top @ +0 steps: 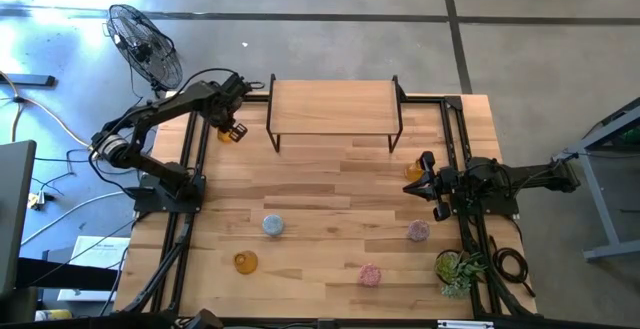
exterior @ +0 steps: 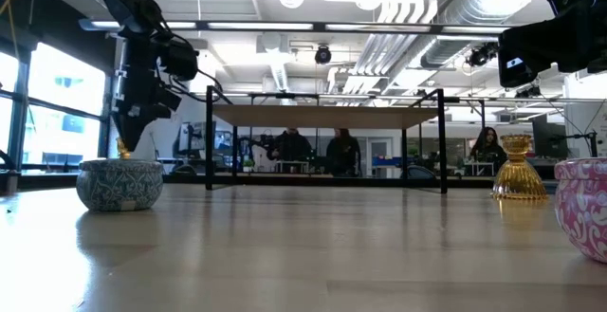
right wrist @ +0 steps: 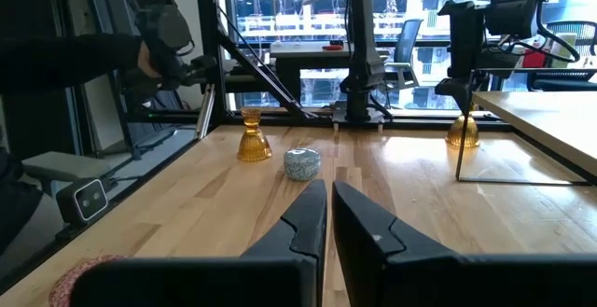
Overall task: Pick & Place candle stick holders
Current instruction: Put the top orange candle holder on the shelf
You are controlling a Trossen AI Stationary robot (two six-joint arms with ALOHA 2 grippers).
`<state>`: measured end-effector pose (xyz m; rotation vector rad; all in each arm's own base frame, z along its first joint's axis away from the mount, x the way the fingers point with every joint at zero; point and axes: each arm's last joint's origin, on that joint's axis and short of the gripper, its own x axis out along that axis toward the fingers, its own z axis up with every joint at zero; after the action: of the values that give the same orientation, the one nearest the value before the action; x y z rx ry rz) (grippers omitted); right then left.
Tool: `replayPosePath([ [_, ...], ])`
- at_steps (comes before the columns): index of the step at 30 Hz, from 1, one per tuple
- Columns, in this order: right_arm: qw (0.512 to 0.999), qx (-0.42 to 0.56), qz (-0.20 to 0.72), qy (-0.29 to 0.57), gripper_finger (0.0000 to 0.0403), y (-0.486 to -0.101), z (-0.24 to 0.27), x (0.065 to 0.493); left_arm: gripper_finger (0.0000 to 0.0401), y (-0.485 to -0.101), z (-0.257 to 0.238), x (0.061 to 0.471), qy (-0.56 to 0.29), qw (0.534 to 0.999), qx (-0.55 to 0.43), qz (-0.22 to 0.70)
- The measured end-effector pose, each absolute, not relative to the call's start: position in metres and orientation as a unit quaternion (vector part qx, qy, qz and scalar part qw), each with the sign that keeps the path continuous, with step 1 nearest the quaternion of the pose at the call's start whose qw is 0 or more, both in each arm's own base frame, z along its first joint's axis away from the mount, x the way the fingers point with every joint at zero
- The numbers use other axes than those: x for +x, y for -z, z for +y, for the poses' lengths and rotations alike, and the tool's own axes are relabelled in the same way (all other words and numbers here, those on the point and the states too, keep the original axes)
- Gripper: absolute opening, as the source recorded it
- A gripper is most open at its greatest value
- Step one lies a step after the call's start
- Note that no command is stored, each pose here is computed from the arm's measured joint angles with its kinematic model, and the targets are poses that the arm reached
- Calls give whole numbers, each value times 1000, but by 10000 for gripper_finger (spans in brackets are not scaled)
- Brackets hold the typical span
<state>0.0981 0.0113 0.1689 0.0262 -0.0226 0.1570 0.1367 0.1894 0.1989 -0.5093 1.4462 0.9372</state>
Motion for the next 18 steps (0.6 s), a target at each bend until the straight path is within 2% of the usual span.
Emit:
replayPosePath([
  [9, 997, 13, -11, -78, 16, -169, 11, 98, 28, -203, 187, 135, -413, 622, -219, 629],
  [18, 997, 13, -11, -78, 16, -169, 11, 98, 27, -248, 177, 128, -403, 617, -243, 631],
])
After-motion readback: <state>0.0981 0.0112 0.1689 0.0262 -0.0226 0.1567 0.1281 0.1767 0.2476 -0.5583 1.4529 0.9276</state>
